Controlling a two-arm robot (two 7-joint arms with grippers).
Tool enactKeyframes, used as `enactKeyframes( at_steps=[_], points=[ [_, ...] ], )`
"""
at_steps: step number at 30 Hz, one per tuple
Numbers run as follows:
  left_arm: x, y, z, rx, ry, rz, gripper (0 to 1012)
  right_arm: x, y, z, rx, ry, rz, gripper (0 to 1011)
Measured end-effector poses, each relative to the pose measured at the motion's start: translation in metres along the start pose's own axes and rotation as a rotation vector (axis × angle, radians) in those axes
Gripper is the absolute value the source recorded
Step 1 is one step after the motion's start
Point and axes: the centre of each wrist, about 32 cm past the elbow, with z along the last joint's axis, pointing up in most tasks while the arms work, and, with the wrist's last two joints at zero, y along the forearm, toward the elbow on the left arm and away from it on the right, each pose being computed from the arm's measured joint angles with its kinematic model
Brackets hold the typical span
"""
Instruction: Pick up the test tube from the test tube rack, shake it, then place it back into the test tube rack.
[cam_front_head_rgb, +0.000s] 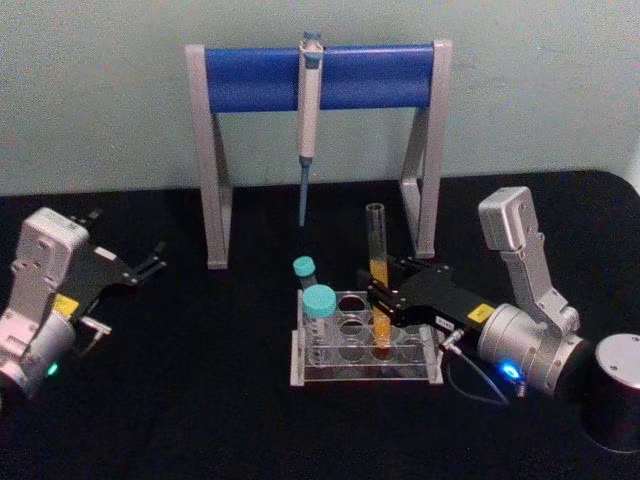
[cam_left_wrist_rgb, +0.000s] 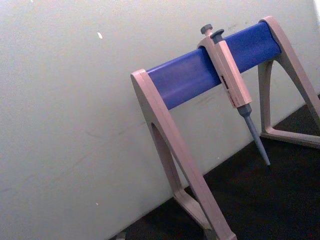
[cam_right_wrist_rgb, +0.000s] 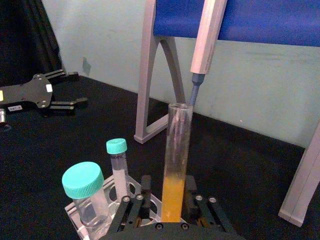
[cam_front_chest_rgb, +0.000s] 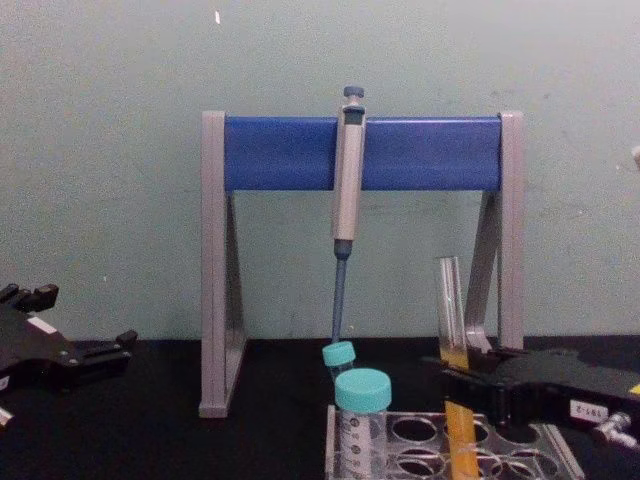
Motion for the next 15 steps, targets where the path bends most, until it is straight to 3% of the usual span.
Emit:
enactKeyframes(
  at_steps=[8,15],
  points=[
    [0.0,0.0,0.0,0.0,0.0,0.0,1001,0.0,0.0001,0.0002,0.001,0.0,0.0,670],
    [0.0,0.0,0.0,0.0,0.0,0.0,1002,0.0001,0.0001,0.0002,0.002,0.0,0.0,837]
  ],
)
